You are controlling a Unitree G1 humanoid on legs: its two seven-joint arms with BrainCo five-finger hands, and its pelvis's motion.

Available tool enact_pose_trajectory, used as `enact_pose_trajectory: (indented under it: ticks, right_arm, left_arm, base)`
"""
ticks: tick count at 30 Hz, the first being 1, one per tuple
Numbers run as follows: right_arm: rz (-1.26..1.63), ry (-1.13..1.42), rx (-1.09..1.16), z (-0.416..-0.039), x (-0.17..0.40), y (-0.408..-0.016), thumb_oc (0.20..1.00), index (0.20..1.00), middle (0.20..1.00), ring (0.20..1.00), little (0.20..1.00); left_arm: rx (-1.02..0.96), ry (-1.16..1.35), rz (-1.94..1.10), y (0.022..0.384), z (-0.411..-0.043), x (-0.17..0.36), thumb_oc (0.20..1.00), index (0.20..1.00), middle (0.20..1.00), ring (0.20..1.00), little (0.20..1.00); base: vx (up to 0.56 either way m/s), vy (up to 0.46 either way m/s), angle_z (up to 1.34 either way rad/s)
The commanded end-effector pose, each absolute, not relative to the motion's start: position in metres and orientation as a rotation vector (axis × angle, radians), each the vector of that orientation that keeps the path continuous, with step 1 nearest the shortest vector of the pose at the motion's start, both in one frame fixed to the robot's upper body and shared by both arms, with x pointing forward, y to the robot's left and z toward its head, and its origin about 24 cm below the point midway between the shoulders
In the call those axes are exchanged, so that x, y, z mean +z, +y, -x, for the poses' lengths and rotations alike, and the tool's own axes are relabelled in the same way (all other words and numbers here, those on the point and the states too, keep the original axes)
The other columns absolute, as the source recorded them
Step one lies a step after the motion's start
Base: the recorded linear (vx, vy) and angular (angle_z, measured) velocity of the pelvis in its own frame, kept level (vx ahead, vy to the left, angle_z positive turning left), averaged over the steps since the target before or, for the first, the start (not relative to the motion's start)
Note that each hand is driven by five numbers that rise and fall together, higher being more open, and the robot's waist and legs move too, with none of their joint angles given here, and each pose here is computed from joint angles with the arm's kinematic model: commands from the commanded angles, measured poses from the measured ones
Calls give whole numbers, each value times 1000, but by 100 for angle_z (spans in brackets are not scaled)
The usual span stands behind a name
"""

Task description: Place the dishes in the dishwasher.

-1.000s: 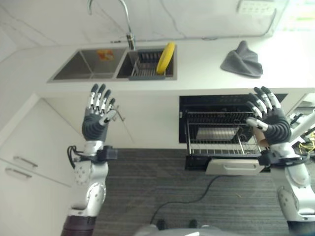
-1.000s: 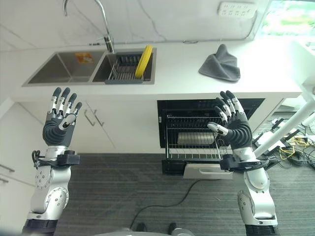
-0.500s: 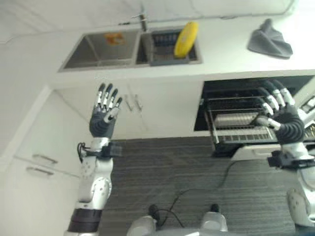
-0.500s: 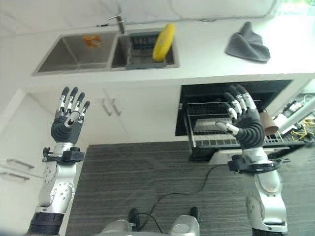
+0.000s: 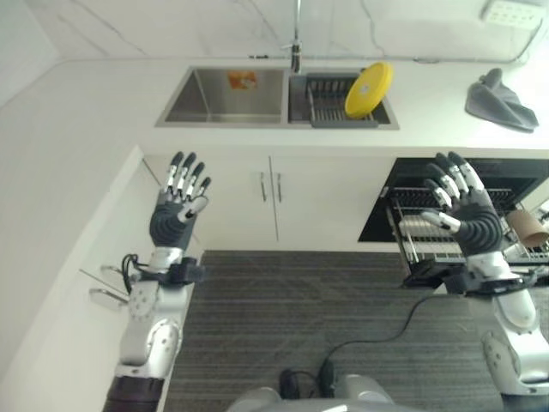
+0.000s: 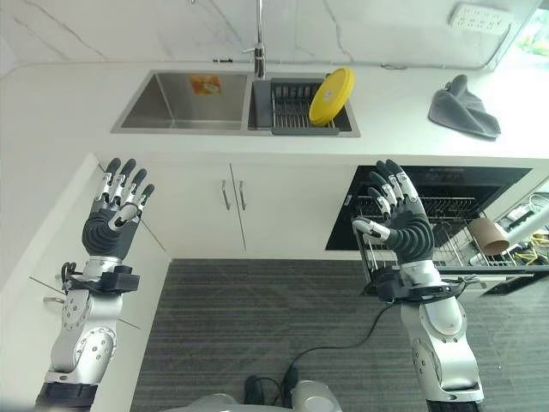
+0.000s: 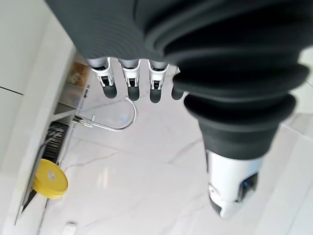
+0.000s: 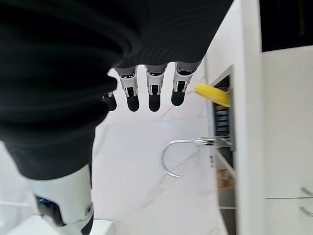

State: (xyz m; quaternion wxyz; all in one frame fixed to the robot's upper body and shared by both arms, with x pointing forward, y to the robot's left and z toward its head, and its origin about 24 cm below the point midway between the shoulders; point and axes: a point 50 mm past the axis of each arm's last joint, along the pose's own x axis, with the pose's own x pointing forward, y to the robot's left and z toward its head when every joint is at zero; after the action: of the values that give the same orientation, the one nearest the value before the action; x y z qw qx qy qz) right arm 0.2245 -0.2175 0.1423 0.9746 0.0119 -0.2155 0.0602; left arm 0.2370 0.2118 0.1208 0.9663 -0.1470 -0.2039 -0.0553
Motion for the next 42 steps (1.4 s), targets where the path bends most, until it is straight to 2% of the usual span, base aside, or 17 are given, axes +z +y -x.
enact_pose_trajectory:
  ticks: [1, 10, 18, 31, 42]
  right_arm:
    - [-39, -548, 83, -226, 160, -225, 1000, 1000, 1000, 1000, 1000]
    - [2, -525, 109, -227, 159, -231, 1000, 1000, 1000, 1000, 1000]
    - [31, -501, 200, -223, 156, -233, 1000, 1000, 1000, 1000, 1000]
    - [5, -533, 149, -225, 155, -220, 1000, 1000, 1000, 1000, 1000]
    - [25, -536, 193, -223, 151, -211, 1000, 1000, 1000, 1000, 1000]
  left_arm:
    - [-144, -504, 240, 205, -238, 139, 1000, 1000, 1000, 1000, 1000]
    - [-138, -504, 280, 203, -231, 134, 1000, 1000, 1000, 1000, 1000]
    - [-63, -487, 302, 215, -223, 120, 1000, 1000, 1000, 1000, 1000]
    - [-168, -481, 245, 205, -236, 134, 1000, 1000, 1000, 1000, 1000]
    - [-176, -464, 230, 199, -237, 136, 1000, 1000, 1000, 1000, 1000]
  base:
    - [48, -110, -7]
    - [22, -79, -10]
    - [345, 237, -27]
    - [260, 243, -3]
    - [126, 166, 1]
